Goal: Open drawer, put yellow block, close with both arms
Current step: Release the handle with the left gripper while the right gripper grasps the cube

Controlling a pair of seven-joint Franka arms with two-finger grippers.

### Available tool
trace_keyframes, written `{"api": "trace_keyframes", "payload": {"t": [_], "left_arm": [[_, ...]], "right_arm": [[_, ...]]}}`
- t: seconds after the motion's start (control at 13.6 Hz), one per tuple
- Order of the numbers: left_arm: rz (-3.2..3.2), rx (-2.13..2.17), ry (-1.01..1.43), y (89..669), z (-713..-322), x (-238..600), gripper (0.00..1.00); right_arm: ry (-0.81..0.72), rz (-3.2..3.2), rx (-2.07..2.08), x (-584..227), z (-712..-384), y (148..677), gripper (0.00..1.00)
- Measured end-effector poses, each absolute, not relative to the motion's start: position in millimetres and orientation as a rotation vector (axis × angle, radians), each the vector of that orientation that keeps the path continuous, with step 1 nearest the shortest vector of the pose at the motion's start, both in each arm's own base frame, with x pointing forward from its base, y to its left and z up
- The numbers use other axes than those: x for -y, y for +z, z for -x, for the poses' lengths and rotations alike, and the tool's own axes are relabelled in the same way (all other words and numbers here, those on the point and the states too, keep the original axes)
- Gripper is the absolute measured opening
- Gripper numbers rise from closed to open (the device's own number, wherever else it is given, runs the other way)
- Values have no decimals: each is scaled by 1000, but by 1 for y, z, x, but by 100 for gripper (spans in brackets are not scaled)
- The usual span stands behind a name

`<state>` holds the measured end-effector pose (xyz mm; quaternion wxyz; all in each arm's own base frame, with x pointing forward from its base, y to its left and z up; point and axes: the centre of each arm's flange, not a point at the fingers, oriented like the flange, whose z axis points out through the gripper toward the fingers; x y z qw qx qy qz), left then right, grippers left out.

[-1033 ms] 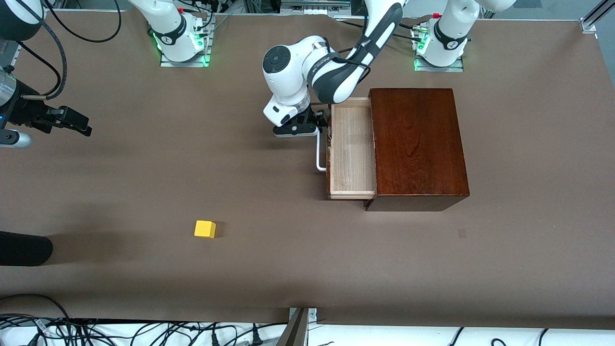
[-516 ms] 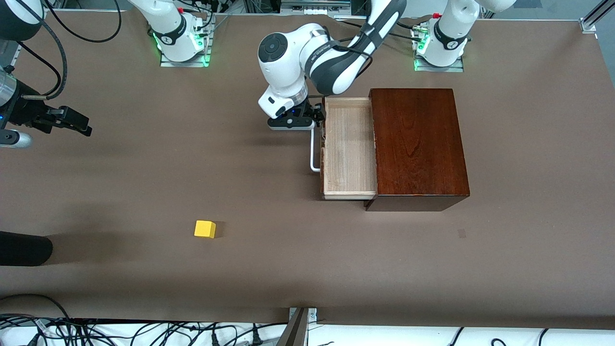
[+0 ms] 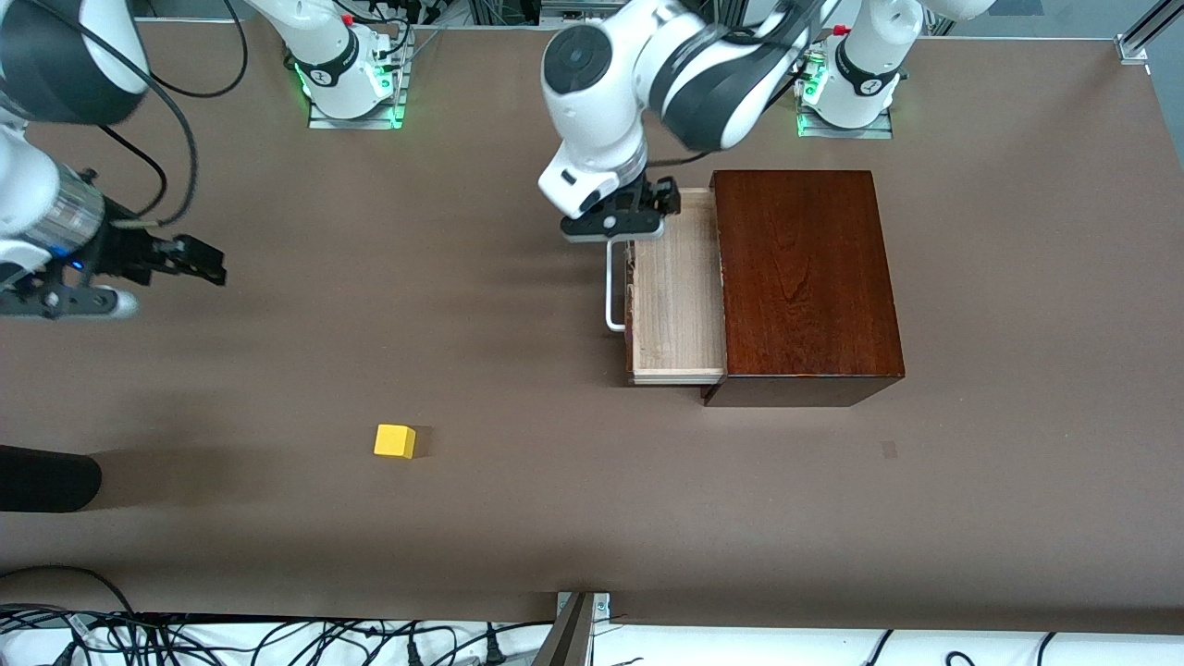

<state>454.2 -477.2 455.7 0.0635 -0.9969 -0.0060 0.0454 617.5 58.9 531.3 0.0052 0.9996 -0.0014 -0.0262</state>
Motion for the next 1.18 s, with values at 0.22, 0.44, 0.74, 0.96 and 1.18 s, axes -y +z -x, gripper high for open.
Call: {"api": "trace_keyframes", "payload": {"t": [0.22, 0.44, 0.74, 0.96, 1.18], "left_arm": [[3066, 126, 145, 514, -484, 414, 100], [3099, 195, 135, 556, -527, 319, 100], [3112, 173, 155, 589, -545, 224, 100], [3125, 151, 140, 608, -546, 161, 100], [3133, 125, 139, 613, -544, 100, 100]], "right_arm": [[-77, -3121, 124, -118, -647, 508, 100], [-66, -3106, 272, -181, -659, 486, 100], [-88, -3084, 357, -201, -676, 431, 100], [-52, -3088, 370, -184, -702, 369, 100], [18, -3103, 379, -179, -722, 300, 100]]}}
